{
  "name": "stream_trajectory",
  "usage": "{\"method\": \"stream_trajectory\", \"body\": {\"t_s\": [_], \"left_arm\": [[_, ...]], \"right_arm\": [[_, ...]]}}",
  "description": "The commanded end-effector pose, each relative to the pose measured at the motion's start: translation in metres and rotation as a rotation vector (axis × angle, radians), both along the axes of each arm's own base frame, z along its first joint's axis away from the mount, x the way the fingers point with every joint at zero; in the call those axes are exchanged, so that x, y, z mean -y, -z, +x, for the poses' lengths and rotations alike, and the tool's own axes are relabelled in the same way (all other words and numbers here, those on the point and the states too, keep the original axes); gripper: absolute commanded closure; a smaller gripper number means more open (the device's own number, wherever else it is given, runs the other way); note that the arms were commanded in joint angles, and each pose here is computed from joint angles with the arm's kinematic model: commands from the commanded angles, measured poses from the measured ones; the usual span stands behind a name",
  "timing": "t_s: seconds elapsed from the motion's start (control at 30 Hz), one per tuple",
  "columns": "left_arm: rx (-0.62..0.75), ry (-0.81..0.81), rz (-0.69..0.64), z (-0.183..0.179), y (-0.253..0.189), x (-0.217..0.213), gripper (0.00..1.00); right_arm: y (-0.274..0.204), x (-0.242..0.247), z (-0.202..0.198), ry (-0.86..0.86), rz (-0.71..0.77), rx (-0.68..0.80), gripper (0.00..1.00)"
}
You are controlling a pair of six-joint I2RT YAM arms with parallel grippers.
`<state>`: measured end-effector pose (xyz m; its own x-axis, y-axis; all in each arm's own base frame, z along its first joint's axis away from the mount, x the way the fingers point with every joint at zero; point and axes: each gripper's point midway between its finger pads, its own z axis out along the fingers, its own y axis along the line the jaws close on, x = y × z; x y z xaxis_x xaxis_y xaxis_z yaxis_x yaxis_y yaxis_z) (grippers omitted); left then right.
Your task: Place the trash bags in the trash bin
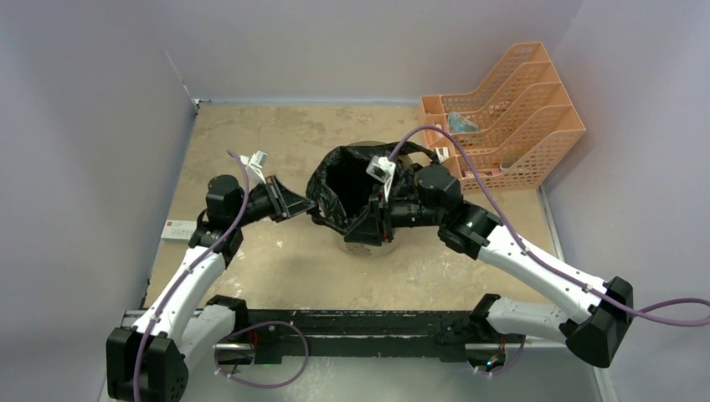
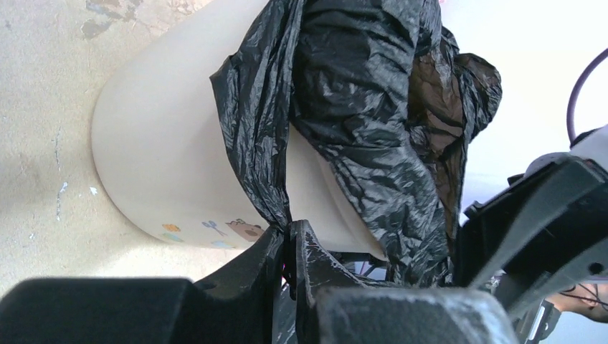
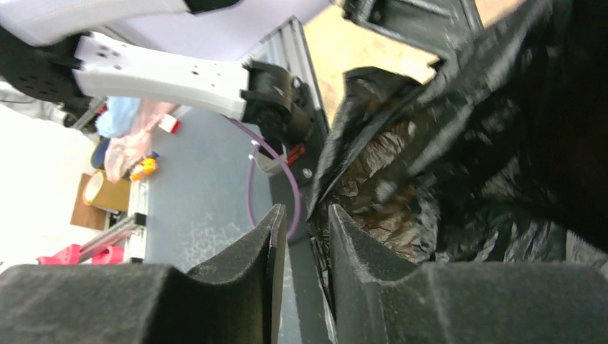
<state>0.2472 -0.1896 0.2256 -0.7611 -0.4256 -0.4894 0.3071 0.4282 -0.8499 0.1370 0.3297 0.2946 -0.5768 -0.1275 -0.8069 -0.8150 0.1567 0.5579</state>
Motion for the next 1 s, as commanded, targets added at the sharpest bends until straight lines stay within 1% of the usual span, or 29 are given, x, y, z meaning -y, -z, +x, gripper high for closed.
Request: {"method": "stream_trajectory", "body": {"t_s": [0.0,0.07,0.17,0.33,0.4,0.47,0.53,0.63,0.7,0.77,0.83,0.87,0.9,0.97], "left_arm": [[0.11,0.026,-0.045,0.0,-0.013,0.003,0.93],[0.103,0.037,-0.048,0.0,-0.009,0.004,0.94],[0.087,0.043,-0.051,0.001,-0.002,0.005,0.94],[0.095,0.026,-0.054,0.004,0.012,0.004,0.95],[0.112,0.021,-0.053,0.004,0.014,0.003,0.94],[0.138,0.023,-0.042,0.004,0.015,0.003,0.94],[0.16,0.013,-0.025,0.005,0.018,0.001,0.93],[0.214,0.026,-0.036,0.001,0.014,0.002,0.91],[0.233,0.047,-0.048,-0.003,0.009,0.003,0.86],[0.244,0.082,-0.056,-0.008,0.002,0.006,0.81],[0.211,0.092,-0.052,-0.009,0.0,0.007,0.74],[0.175,0.09,-0.049,-0.01,0.003,0.007,0.69],[0.169,0.08,-0.046,-0.01,0.003,0.006,0.65],[0.146,0.056,-0.043,-0.014,0.005,0.003,0.59]], "right_arm": [[0.035,0.006,0.008,0.05,-0.093,-0.001,0.68],[0.047,0.006,0.008,0.048,-0.127,-0.023,0.66],[0.054,0.009,0.008,0.054,-0.159,-0.03,0.6],[0.042,0.014,0.0,0.035,-0.129,0.004,0.48],[0.034,0.018,-0.006,0.018,-0.121,0.018,0.45],[0.021,0.022,-0.013,-0.005,-0.089,0.047,0.45],[0.0,0.025,-0.021,-0.019,-0.022,0.079,0.44],[-0.029,0.03,-0.021,0.028,0.074,0.122,0.43],[-0.037,0.03,-0.013,0.078,0.091,0.141,0.42],[-0.038,0.028,-0.009,0.094,0.092,0.122,0.41],[-0.034,0.022,-0.003,0.105,0.078,0.093,0.42],[-0.032,0.019,0.001,0.116,0.069,0.08,0.43],[-0.029,0.015,0.005,0.132,0.056,0.073,0.44],[-0.023,0.007,0.014,0.184,0.024,0.082,0.45]]}}
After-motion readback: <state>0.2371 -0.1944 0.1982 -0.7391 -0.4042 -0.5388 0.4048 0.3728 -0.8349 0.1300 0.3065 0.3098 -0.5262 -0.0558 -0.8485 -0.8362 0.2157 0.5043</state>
